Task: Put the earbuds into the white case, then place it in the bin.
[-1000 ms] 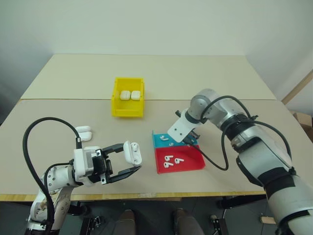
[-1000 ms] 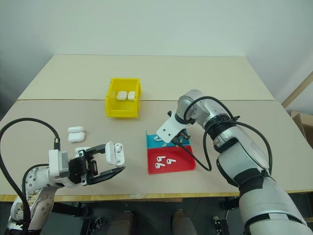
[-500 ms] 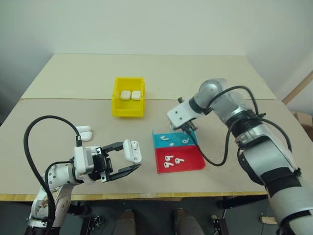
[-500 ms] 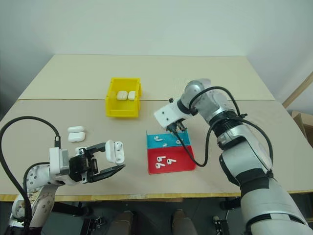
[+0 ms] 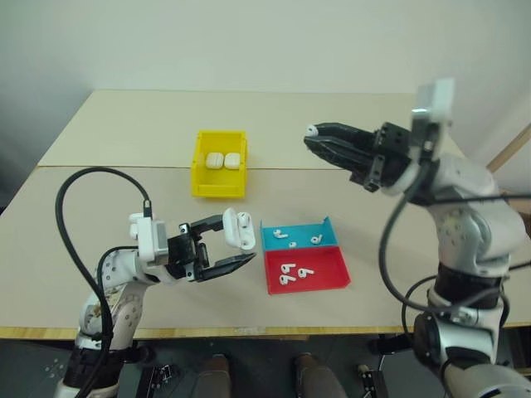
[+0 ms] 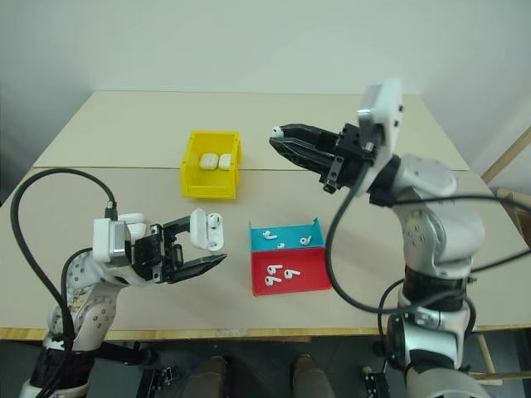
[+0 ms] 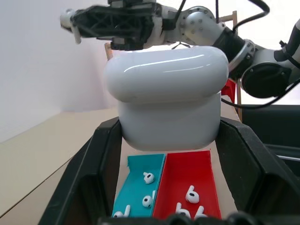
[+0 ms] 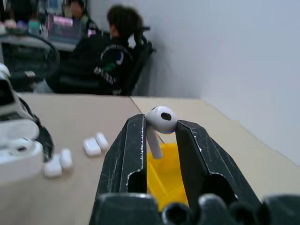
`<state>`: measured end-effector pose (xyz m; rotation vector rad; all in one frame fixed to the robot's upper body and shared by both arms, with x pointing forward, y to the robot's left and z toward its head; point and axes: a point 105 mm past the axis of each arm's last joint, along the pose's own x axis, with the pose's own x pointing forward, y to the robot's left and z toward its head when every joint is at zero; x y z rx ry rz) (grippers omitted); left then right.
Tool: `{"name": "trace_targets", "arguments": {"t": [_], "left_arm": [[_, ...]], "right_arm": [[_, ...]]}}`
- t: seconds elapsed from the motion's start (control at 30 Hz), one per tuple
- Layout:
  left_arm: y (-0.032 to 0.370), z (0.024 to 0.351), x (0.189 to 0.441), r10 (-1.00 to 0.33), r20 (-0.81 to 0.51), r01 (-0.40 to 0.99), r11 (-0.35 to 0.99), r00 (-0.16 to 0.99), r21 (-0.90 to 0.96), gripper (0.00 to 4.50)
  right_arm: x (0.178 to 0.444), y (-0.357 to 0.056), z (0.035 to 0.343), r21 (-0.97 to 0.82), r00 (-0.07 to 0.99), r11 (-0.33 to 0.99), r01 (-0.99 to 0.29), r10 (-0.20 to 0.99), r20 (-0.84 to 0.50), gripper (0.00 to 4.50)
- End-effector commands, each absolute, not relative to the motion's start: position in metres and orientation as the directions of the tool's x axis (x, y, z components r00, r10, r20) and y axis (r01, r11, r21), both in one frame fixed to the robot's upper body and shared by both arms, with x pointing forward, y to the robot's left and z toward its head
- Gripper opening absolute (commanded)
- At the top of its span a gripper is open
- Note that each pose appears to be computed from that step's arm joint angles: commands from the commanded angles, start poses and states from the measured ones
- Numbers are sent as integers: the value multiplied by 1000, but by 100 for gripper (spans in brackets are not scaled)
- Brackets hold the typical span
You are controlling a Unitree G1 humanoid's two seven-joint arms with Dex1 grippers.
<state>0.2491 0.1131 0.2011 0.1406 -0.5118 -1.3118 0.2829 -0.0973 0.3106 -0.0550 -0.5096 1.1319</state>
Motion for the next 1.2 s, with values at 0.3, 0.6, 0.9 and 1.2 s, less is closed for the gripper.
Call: {"name": "trace_targets", "arguments": {"t": [0.3, 0.6, 0.9, 1.2], "left_arm": [[90, 221, 252, -942, 336, 906, 155, 15, 394, 275], [84, 218, 242, -963, 269, 918, 82, -27, 388, 275], [83, 220, 237, -958, 286, 917, 93, -23, 387, 275], [83, 219, 235, -955, 295, 913, 104, -19, 395, 275]], "right_arm": [[214, -82, 301, -209, 128, 239, -948, 891, 435, 109], [207, -71, 285, -230, 49, 134, -964, 938, 343, 109], [207, -60, 271, -250, -7, 64, -966, 962, 273, 109], [208, -54, 264, -248, -14, 49, -967, 969, 245, 109]]}}
